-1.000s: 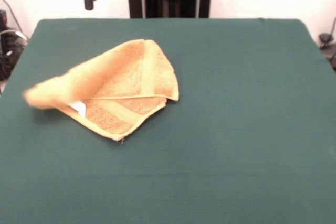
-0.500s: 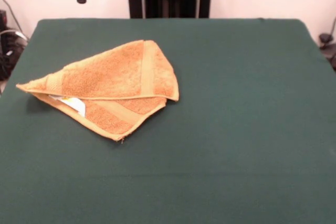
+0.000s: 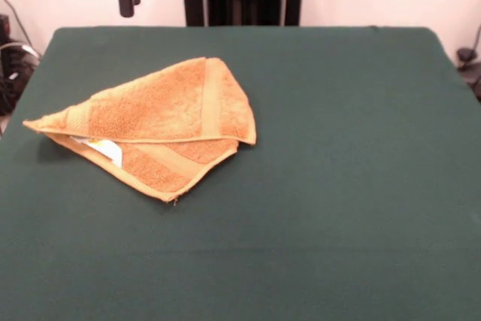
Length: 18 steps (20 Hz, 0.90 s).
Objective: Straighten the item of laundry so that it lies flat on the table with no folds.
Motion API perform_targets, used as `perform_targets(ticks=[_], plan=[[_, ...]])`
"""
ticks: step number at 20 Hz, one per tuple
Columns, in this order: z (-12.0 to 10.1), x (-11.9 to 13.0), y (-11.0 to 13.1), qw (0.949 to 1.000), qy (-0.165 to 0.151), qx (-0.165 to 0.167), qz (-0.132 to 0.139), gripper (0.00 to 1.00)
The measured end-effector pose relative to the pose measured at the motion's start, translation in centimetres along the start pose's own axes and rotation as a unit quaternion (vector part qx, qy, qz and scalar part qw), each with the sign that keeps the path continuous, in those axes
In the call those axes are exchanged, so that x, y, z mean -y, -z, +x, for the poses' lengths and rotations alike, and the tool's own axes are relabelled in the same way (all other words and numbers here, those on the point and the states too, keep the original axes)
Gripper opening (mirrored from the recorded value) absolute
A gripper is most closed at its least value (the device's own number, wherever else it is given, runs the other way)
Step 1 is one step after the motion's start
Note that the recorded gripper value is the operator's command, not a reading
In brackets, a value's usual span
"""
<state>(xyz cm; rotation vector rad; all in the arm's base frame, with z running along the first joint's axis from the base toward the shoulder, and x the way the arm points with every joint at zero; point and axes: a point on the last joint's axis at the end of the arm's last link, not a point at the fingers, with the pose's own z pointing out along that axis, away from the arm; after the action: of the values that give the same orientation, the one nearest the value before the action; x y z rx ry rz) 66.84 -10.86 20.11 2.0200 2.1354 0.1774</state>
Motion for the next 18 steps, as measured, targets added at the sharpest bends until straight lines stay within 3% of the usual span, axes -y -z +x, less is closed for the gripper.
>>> perform_targets(ticks=[6,18], plan=[[2.3,-3.1,-0.9,0.9998,0.005,-0.01,-0.016,1.0],[4.1,-8.4,-3.9,0.9989,0.001,-0.02,-0.042,1.0]])
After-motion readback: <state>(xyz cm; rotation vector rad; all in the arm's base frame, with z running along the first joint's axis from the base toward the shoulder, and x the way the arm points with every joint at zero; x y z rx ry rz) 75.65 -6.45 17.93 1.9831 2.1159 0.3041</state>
